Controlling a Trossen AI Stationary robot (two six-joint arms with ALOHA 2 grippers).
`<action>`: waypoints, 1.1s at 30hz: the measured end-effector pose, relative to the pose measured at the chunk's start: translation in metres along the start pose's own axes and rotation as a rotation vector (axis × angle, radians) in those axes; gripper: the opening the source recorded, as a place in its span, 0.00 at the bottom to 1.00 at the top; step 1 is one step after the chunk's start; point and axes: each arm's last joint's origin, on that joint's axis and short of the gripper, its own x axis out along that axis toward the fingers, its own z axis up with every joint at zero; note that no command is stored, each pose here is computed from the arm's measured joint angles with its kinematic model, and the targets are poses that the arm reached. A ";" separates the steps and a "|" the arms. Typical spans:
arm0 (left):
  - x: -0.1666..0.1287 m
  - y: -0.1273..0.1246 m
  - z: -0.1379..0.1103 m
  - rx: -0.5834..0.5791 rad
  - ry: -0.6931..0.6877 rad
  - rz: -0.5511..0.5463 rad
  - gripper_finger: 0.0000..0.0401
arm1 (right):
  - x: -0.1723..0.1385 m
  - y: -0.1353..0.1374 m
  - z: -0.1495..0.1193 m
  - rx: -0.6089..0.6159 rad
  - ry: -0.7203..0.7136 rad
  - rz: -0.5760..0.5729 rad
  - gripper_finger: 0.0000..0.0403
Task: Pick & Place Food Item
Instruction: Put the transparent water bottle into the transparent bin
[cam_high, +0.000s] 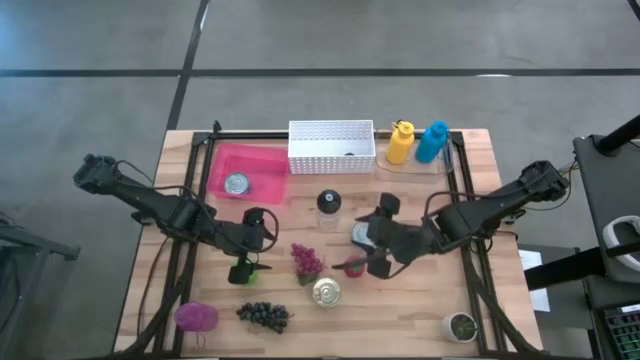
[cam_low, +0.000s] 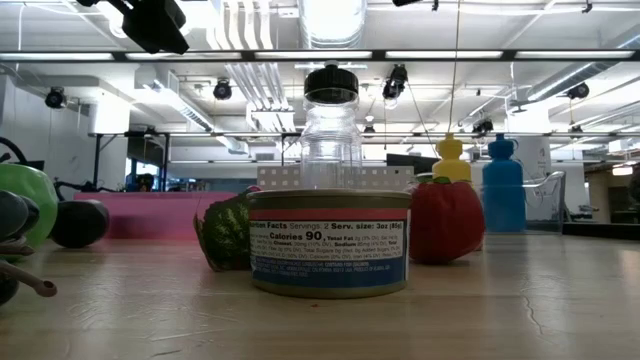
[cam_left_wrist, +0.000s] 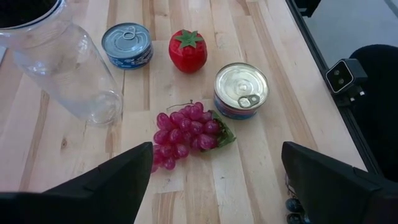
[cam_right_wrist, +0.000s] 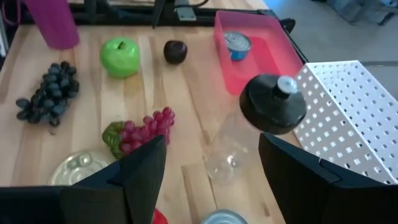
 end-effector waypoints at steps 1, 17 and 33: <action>0.000 0.000 0.000 -0.001 -0.001 0.001 0.89 | 0.001 0.000 -0.002 -0.003 0.005 -0.001 0.62; 0.000 0.000 0.002 -0.005 -0.024 -0.004 0.89 | 0.020 0.000 -0.036 0.014 0.020 -0.109 0.63; 0.011 0.005 0.000 -0.015 -0.123 0.088 0.89 | 0.035 0.001 -0.064 0.075 0.025 -0.111 0.60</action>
